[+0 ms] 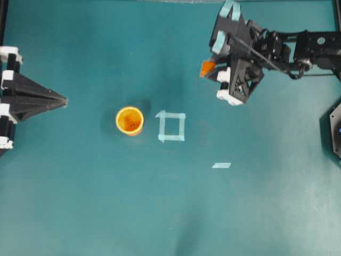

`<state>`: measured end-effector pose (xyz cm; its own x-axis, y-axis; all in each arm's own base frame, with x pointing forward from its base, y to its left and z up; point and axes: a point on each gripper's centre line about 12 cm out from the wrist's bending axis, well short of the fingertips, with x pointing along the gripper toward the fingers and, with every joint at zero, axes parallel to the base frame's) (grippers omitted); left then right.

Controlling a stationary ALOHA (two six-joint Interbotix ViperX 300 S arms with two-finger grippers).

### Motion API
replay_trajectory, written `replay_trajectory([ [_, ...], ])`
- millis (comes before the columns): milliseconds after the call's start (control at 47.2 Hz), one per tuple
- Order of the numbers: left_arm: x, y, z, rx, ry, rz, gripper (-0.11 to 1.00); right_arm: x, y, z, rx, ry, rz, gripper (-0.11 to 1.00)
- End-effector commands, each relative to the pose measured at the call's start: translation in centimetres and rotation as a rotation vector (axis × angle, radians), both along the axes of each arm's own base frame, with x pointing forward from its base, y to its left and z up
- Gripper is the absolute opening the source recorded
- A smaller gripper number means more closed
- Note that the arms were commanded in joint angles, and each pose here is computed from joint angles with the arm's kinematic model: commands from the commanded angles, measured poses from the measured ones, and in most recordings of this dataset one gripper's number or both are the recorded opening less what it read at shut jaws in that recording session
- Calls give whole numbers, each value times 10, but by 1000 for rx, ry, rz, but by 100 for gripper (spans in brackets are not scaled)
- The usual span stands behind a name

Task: Move the block backward with right arm.
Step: 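Lift the cube and carry it backward, away from the taped square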

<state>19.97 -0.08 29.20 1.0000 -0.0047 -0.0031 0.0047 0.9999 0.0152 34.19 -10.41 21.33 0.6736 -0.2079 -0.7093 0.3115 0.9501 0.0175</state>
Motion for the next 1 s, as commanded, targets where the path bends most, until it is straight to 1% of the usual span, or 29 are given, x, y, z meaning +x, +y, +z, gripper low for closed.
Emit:
replay_trajectory([
  [0, 2, 0, 13, 3, -34, -1, 0, 1, -12, 20, -21, -53, -27, 41],
  [275, 1, 0, 16, 1, -44, 0, 0, -8, -40, 23, -43, -51, -96, 41],
  [445, 0, 0, 17, 3, -51, -1, 0, -12, -62, 25, -56, -54, -150, 41],
  [741, -1, 0, 19, 4, -55, 0, 0, -10, -110, 34, -70, -74, -257, 41],
  [974, -1, 0, 19, 4, -55, 0, 0, -7, -140, 40, -73, -74, -315, 41],
])
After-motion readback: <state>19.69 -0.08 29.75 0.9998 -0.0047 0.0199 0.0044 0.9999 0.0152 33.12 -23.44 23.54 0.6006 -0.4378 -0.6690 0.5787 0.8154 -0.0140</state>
